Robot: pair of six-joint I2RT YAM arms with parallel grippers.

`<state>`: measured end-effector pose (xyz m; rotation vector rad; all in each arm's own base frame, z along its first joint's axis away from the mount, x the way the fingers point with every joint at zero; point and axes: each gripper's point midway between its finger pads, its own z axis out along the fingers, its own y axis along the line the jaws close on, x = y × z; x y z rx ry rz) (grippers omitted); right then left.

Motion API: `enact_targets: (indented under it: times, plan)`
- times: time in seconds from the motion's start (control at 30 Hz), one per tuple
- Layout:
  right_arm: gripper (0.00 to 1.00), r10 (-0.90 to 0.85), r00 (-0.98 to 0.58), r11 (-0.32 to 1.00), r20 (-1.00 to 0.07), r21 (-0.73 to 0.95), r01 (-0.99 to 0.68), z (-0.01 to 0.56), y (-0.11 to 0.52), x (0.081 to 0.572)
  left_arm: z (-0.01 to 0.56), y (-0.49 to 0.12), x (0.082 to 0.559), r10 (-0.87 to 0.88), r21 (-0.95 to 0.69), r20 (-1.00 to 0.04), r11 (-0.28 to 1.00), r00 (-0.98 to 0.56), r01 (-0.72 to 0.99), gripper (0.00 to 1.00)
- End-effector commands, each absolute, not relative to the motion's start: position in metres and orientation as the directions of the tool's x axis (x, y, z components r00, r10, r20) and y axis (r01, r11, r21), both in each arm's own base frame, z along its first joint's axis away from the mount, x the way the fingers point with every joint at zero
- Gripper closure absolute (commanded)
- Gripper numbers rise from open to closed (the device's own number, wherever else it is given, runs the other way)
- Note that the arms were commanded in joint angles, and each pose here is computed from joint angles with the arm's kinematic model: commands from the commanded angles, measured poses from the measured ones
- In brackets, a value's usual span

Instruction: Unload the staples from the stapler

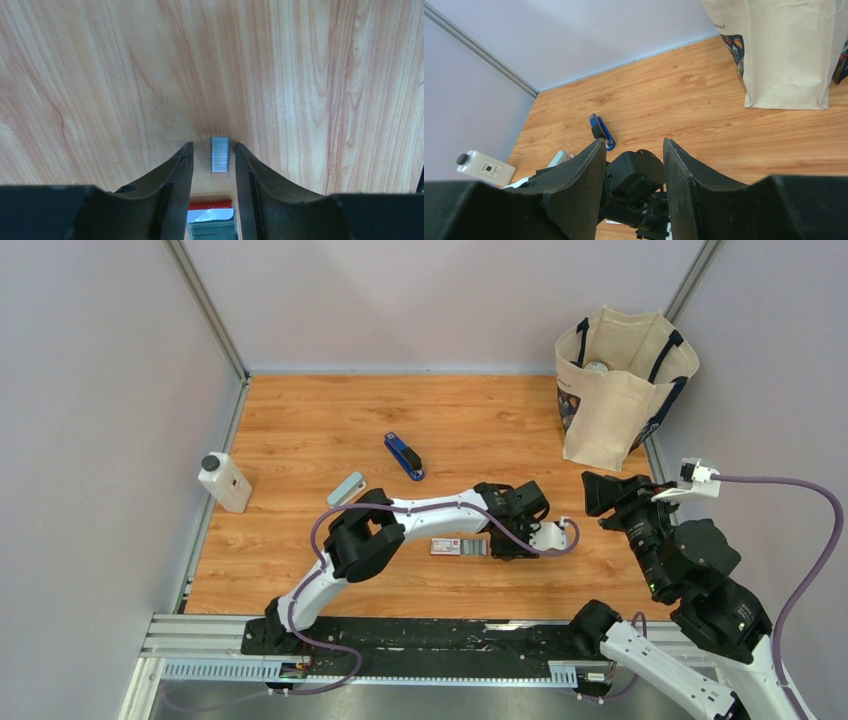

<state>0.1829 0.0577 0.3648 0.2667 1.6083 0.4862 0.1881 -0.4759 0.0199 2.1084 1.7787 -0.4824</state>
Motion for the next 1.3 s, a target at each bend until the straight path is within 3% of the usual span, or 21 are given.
enact_targets:
  times: [0.0,0.1,0.33,0.47,0.63,0.83,0.97,1.13,1.27]
  plan:
    - [0.52,0.470,-0.070,0.870,-0.880,0.475,-0.131,0.379,0.053,0.178,0.006,-0.458,0.184,0.902,0.044,-0.391,-0.180,0.183,0.983,0.60]
    - [0.53,0.466,-0.071,0.873,-0.882,0.472,-0.126,0.378,0.052,0.178,0.008,-0.460,0.185,0.901,0.048,-0.396,-0.176,0.181,0.983,0.71]
    - [0.53,0.452,-0.070,0.881,-0.889,0.458,-0.118,0.378,0.053,0.182,0.045,-0.463,0.188,0.885,0.076,-0.435,-0.146,0.164,0.986,0.82]
    - [0.53,0.454,-0.066,0.879,-0.888,0.459,-0.129,0.384,0.056,0.183,0.088,-0.459,0.199,0.869,0.092,-0.479,-0.090,0.123,0.992,0.82]
    - [0.52,0.443,-0.032,0.884,-0.896,0.443,-0.147,0.403,0.056,0.185,0.164,-0.439,0.224,0.824,0.036,-0.565,0.066,-0.034,0.997,0.83]
    - [0.52,0.439,-0.030,0.880,-0.898,0.436,-0.189,0.422,0.069,0.192,0.280,-0.397,0.255,0.634,-0.061,-0.741,0.263,-0.220,0.963,0.83]
    - [0.50,0.447,-0.059,0.858,-0.893,0.447,-0.254,0.431,0.090,0.196,0.346,-0.365,0.261,0.456,-0.129,-0.846,0.330,-0.278,0.935,0.84]
    - [0.44,0.444,-0.138,0.784,-0.886,0.458,-0.420,0.442,0.138,0.199,0.398,-0.340,0.245,0.257,-0.309,-0.888,0.283,-0.382,0.908,0.81]
    - [0.42,0.464,-0.203,0.667,-0.862,0.490,-0.561,0.454,0.178,0.194,0.430,-0.325,0.237,0.115,-0.486,-0.849,0.214,-0.516,0.847,0.80]
